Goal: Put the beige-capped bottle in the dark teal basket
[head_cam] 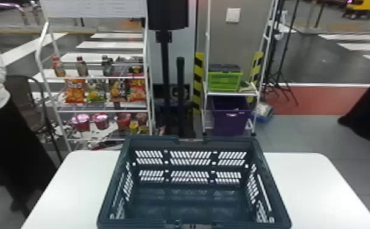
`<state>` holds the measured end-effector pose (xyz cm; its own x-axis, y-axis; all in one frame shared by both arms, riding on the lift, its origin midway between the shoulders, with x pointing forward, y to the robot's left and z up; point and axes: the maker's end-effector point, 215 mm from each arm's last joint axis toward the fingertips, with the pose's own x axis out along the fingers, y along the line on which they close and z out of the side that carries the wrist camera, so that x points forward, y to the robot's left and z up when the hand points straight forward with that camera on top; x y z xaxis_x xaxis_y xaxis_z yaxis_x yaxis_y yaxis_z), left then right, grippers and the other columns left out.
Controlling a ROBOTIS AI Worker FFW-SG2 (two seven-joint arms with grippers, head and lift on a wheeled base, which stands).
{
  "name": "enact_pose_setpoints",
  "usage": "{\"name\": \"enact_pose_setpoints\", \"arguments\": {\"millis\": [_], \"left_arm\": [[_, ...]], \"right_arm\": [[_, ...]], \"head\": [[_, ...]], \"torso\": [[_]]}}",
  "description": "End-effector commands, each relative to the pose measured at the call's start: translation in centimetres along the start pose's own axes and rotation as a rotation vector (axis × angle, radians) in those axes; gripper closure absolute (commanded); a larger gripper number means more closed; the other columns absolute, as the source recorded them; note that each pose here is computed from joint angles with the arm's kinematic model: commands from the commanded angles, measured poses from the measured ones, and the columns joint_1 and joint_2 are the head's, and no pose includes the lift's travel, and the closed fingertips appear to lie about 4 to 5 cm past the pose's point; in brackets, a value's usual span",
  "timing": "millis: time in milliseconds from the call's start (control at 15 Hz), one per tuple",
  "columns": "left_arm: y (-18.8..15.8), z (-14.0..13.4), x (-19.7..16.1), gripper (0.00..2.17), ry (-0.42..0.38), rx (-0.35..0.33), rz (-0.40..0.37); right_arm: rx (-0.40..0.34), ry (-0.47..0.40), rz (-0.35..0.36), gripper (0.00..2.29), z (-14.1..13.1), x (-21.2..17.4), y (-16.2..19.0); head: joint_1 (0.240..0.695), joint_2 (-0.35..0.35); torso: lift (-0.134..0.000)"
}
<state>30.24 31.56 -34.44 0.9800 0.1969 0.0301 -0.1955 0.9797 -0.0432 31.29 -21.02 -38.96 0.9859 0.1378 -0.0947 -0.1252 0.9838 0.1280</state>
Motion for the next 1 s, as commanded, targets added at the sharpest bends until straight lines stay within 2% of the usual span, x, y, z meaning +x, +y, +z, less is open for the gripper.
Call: {"name": "enact_pose_setpoints", "arguments": {"millis": [0, 533, 933], "left_arm": [[0.0, -0.1, 0.1, 0.14, 0.004, 0.002, 0.0], [0.2, -0.3, 0.4, 0.14, 0.005, -0.001, 0.007], [0.3, -0.4, 0.5, 0.14, 0.004, -0.001, 0.008]], "right_arm": [[0.0, -0.003, 0.001, 2.13, 0.1, 0.1, 0.0], [-0.003, -0.008, 0.004, 2.13, 0.4, 0.2, 0.2], [-0.005, -0.036, 0.032, 2.13, 5.4, 2.4, 1.5]], "head": [[0.499, 0.0], [0.499, 0.0], [0.499, 0.0]], "torso": [[0.0], [0.0], [0.0]]}}
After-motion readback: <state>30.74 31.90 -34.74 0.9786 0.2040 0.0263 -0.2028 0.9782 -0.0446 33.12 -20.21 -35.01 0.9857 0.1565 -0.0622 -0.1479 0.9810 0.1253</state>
